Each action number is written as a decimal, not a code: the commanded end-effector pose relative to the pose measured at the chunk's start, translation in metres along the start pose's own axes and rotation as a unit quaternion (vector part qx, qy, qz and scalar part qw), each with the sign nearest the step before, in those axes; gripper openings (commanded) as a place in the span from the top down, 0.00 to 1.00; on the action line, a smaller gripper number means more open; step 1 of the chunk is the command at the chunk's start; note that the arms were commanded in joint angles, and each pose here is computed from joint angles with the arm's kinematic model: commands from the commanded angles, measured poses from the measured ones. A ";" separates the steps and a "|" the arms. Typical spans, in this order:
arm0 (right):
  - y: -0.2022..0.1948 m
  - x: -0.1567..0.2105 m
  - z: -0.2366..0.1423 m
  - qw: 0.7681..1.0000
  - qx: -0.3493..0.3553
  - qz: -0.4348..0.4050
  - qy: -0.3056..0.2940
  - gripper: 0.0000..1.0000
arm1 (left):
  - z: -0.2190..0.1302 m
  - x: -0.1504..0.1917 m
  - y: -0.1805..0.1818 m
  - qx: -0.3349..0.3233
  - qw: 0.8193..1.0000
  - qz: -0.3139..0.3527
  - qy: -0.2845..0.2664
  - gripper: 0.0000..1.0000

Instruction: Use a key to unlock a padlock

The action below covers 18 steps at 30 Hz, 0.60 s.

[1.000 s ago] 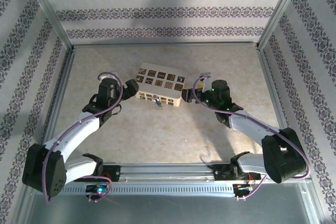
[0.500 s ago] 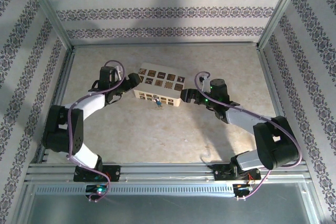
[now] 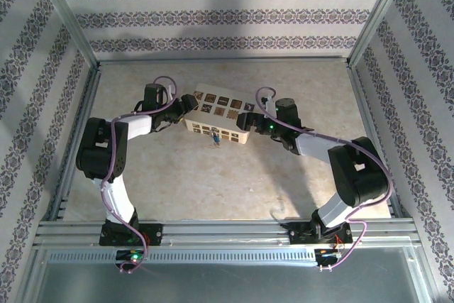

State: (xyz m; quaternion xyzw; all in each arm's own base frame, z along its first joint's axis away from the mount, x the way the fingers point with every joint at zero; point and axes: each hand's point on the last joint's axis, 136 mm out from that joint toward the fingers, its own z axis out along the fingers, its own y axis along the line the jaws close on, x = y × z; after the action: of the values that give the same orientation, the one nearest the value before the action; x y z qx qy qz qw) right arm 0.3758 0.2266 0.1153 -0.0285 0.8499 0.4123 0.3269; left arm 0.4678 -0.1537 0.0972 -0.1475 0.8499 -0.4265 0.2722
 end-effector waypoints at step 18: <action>0.018 -0.003 0.013 1.000 -0.024 -0.012 -0.007 0.02 | -0.084 0.020 -0.014 -0.098 0.990 0.102 -0.030 0.23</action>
State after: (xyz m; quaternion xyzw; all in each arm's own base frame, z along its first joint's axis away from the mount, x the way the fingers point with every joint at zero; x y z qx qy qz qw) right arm 0.3786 0.2411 0.1163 -0.0341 0.8448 0.4224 0.3267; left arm 0.4299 -0.1255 0.1522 -0.1040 0.8716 -0.3370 0.3405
